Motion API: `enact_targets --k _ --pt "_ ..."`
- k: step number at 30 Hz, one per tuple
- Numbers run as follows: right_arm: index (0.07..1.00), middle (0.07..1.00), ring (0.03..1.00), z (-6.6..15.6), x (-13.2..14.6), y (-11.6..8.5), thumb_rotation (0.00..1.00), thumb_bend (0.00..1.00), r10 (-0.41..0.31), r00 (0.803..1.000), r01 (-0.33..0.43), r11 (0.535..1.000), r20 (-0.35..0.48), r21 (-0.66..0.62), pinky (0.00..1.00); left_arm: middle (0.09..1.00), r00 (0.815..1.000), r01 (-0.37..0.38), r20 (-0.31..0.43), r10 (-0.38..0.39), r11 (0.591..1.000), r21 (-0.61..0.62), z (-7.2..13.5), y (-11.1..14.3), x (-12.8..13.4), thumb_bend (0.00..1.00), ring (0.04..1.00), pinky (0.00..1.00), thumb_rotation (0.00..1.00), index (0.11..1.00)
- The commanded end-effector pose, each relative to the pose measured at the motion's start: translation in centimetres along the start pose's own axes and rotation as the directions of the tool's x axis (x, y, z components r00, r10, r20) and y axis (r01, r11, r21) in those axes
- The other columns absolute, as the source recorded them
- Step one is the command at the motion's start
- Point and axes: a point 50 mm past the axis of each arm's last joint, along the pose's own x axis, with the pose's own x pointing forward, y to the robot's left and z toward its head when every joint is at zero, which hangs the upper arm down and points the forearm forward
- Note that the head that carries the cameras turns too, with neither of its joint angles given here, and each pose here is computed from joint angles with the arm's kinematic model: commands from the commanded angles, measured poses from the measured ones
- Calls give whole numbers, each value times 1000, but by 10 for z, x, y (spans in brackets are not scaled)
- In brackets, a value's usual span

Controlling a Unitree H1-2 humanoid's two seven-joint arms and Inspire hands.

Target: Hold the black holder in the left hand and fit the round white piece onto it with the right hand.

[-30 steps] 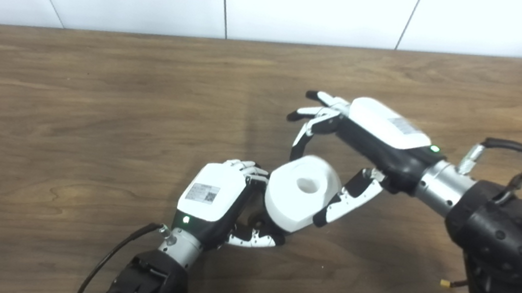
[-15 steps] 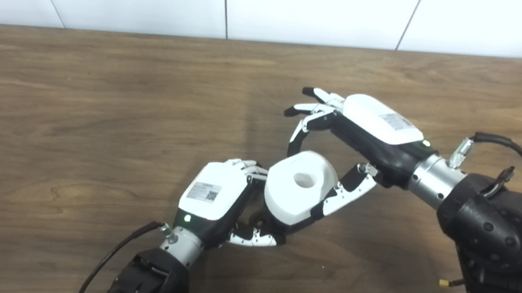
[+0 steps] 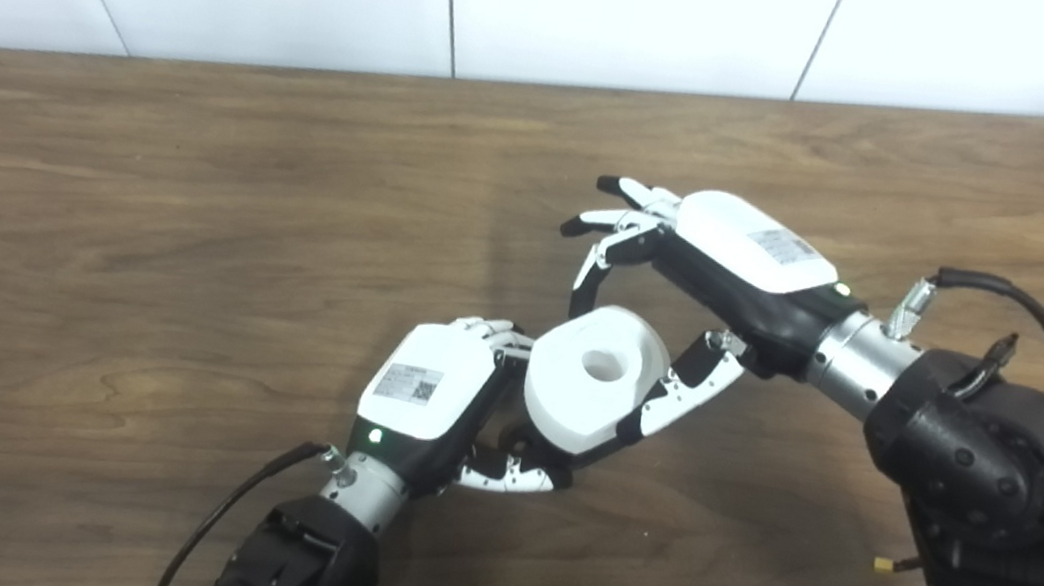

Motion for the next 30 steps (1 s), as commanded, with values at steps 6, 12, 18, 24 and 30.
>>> enact_targets --k 6,12,18,24,30 --pt "486 863 1000 3 -1 -5 145 514 -29 999 30 999 21 -27 1000 752 993 106 -50 -105 994 15 -12 -19 -4 518 836 834 53 487" --pt "486 872 1000 2 -3 -2 143 515 -22 1000 22 1000 15 -3 1000 752 994 103 -47 -103 995 9 -12 -18 -5 518 836 835 53 487" --pt "486 880 1000 1 -3 0 142 515 -21 1000 21 1000 17 4 1000 751 994 101 -46 -101 995 9 -12 -15 -6 518 835 830 53 487" --pt "486 882 1000 -1 -3 1 142 515 -30 999 30 1000 13 9 1000 754 994 103 -47 -103 995 2 -11 -14 -5 517 842 838 53 487" --pt "486 884 1000 -2 -3 3 141 515 -33 999 33 999 15 21 1000 749 995 95 -42 -95 995 2 -10 -14 -4 518 837 834 52 486"
